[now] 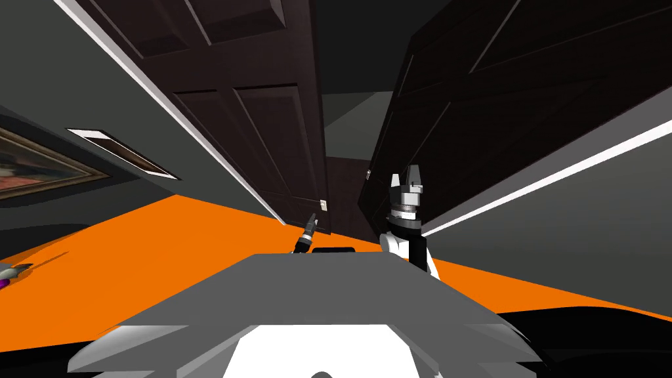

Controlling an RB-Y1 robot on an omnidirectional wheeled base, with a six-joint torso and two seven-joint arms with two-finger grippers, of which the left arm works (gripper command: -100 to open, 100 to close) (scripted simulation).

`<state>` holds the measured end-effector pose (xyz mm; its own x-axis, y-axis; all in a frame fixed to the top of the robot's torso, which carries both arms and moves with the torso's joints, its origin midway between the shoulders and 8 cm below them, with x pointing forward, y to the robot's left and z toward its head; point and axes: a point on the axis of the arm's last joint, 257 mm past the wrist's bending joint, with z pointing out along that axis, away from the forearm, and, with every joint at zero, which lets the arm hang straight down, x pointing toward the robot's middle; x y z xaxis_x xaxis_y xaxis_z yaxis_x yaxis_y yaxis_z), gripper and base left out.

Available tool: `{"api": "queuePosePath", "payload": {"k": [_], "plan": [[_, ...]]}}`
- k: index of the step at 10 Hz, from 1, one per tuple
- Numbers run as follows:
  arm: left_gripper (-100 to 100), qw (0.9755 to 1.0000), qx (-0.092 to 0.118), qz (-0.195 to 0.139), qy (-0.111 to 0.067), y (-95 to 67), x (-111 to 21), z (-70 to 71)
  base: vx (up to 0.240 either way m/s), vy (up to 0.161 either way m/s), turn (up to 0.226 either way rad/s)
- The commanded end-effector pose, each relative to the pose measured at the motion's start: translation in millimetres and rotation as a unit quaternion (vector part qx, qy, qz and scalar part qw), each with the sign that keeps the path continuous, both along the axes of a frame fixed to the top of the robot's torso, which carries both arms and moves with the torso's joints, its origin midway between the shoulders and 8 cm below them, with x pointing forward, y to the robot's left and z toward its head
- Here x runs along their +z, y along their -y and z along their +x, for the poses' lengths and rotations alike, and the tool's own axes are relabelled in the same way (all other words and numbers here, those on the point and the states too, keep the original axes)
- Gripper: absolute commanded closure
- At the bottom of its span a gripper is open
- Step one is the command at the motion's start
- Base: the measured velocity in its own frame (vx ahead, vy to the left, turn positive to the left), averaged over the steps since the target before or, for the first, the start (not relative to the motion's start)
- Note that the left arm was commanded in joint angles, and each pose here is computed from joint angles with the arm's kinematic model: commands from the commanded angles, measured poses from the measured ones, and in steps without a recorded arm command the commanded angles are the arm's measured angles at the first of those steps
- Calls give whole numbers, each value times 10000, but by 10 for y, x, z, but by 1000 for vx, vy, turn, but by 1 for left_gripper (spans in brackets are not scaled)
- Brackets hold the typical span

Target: Push the door open

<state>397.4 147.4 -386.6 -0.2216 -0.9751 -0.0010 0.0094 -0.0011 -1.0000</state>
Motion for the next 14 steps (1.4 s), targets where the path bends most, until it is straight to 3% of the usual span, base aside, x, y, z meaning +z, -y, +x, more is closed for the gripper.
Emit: {"api": "queuePosePath", "payload": {"k": [1,8,9,14], "plan": [[-100,10000,13,3,0,-10,-8,7,177,-32,-24],[-100,10000,89,-20,-12,-36,-42,35,179,-48,-21],[100,10000,89,-20,-12,-36,-42,35,-14,2,-5],[100,10000,89,-20,-12,-36,-42,35,-12,4,-3]]}}
